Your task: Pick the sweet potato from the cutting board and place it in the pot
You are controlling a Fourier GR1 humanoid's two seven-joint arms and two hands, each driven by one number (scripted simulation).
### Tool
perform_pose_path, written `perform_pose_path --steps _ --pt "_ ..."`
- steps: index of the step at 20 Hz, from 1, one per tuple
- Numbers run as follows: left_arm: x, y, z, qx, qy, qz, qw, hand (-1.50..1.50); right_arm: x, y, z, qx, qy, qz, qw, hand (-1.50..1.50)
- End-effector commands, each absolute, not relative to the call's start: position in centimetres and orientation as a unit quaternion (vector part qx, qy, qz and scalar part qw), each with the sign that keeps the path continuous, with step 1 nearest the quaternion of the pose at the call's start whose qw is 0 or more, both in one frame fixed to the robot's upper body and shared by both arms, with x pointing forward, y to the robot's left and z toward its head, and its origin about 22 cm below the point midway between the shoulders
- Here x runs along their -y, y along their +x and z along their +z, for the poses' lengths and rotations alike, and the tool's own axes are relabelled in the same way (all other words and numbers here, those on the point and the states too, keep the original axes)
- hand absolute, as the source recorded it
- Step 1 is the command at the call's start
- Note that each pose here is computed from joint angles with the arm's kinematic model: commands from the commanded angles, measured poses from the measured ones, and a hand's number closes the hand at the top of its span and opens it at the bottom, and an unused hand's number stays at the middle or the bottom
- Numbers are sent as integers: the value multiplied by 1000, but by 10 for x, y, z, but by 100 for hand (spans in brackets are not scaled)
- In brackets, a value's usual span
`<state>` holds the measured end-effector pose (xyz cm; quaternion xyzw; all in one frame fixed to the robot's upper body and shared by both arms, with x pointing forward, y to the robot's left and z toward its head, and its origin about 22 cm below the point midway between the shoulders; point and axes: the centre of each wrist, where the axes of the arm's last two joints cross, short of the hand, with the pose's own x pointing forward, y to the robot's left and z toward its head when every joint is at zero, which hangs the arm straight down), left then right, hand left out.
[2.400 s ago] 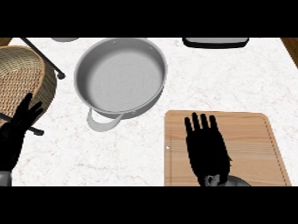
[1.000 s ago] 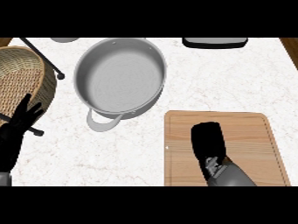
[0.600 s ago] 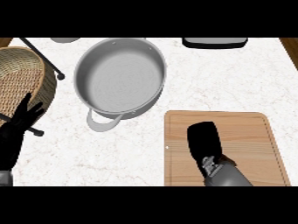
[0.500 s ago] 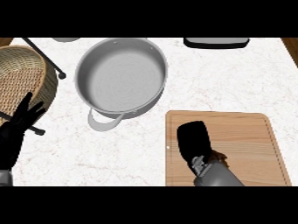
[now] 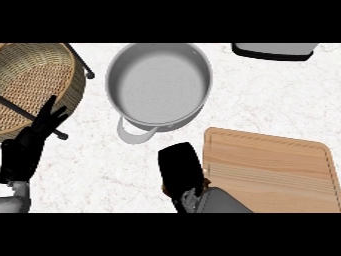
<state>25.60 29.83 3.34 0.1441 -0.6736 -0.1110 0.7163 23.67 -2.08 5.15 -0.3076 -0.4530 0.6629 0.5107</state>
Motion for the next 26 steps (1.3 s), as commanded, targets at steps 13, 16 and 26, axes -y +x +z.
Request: perform_pose_path --steps 13,16,26 --pt "-293 261 26 650 160 -105 736 0 -51 237 180 663 -447 405 444 150" --pt "-300 261 22 645 168 -107 738 0 -56 251 189 683 -436 364 460 150" --pt "-300 264 33 649 164 -103 736 0 -75 295 233 715 -425 299 468 150"
